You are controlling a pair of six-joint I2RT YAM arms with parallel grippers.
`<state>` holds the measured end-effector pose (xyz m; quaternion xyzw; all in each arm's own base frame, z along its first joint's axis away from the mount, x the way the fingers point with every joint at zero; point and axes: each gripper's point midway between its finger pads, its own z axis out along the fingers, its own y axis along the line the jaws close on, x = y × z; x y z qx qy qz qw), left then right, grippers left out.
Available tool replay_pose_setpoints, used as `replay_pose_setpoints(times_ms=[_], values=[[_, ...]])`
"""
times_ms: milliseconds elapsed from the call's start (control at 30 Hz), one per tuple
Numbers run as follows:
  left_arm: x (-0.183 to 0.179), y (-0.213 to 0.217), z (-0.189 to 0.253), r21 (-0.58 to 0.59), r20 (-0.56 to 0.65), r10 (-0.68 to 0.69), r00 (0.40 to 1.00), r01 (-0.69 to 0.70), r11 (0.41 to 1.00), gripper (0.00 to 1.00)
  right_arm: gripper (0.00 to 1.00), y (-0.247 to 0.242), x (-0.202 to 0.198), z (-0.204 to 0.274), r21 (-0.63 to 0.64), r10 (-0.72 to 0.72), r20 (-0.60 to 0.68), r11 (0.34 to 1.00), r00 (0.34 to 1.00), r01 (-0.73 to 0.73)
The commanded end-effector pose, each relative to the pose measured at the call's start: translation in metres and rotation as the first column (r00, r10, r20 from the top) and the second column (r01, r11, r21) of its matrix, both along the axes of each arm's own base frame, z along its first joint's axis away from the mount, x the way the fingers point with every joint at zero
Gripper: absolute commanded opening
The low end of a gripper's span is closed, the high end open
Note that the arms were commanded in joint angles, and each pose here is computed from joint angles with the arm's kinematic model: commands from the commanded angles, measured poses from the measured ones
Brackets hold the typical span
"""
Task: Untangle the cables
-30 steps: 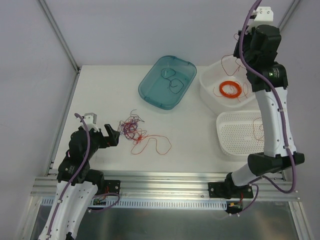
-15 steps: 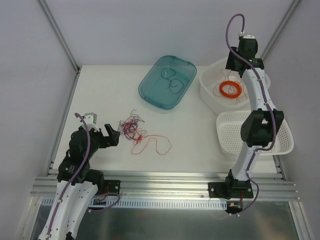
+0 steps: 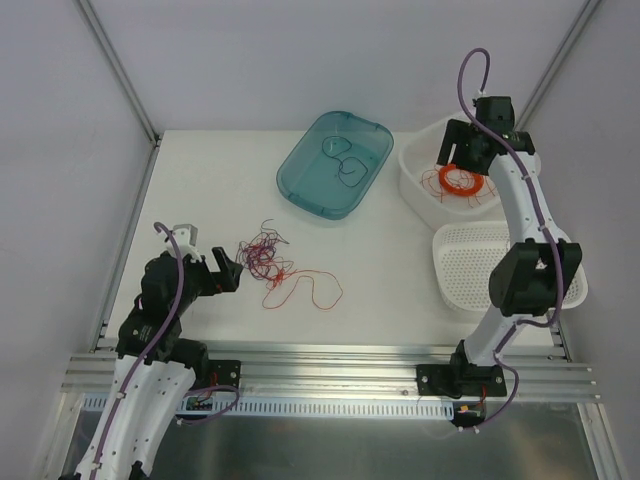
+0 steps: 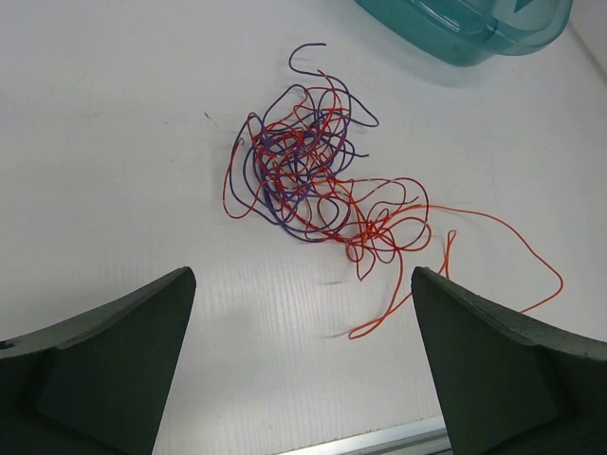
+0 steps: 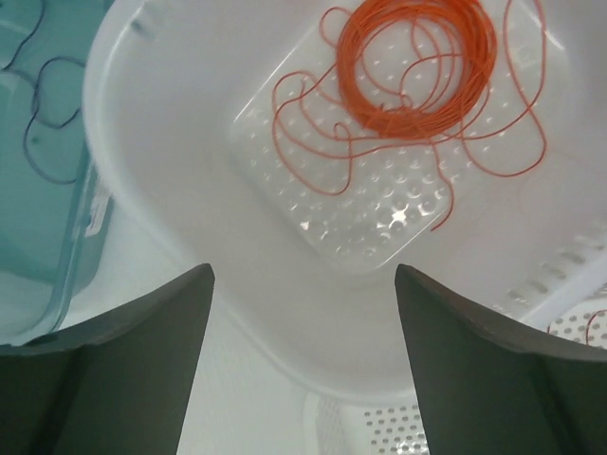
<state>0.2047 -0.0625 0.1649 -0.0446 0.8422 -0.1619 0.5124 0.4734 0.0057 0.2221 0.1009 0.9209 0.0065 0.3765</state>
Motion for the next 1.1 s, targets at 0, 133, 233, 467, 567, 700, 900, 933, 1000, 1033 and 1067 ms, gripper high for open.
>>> replay_pose_setpoints(times_ms=[0,133,233,467,567,700,900,933,1000,1033,1067], values=[[0.003,-0.007,0.009,-0.026,0.022,-0.029,0.999,0.03,0.999,0.99,0.81,0.049,-0.033,0.04,0.076,0.141,0.084,0.986,0.986,-0.147],[0.006,-0.002,0.002,-0.03,-0.009,0.022,1.0,-0.022,0.999,0.99,0.81,0.097,-0.072,0.039,0.069,0.299,0.093,0.949,0.95,-0.306],[0.006,-0.004,0.001,-0.038,-0.024,0.015,1.0,-0.016,0.999,0.99,0.81,0.145,-0.098,0.033,0.089,0.432,0.105,0.893,0.896,-0.441],[0.008,-0.005,-0.004,-0.027,-0.049,0.003,0.999,-0.004,1.0,0.99,0.79,0.264,-0.176,-0.012,0.202,0.733,0.11,0.645,0.671,-0.737],[0.007,-0.006,-0.006,-0.03,-0.051,0.0,0.999,-0.002,1.0,0.99,0.78,0.302,-0.204,-0.041,0.255,0.775,0.04,0.602,0.631,-0.756],[0.008,-0.006,-0.008,-0.025,-0.061,-0.004,0.998,0.003,1.0,0.99,0.76,0.345,-0.233,-0.071,0.29,0.789,-0.02,0.592,0.614,-0.752],[0.008,-0.006,-0.009,-0.018,-0.069,-0.005,0.998,0.004,1.0,0.99,0.69,0.387,-0.256,-0.094,0.341,0.769,-0.039,0.611,0.638,-0.715],[0.009,-0.005,-0.01,-0.015,-0.07,-0.001,0.998,0.0,1.0,0.99,0.68,0.395,-0.259,-0.097,0.34,0.778,-0.029,0.598,0.628,-0.725],[0.009,-0.003,-0.01,-0.01,-0.069,0.012,0.998,-0.012,1.0,0.99,0.66,0.409,-0.266,-0.094,0.335,0.783,-0.009,0.589,0.623,-0.735],[0.01,0.0,-0.01,-0.002,-0.064,0.029,0.998,-0.029,1.0,0.99,0.66,0.415,-0.267,-0.094,0.342,0.777,0.003,0.591,0.63,-0.731],[0.01,0.003,-0.011,0.002,-0.065,0.042,0.997,-0.042,0.999,0.99,0.65,0.418,-0.268,-0.097,0.346,0.771,0.001,0.597,0.637,-0.723]])
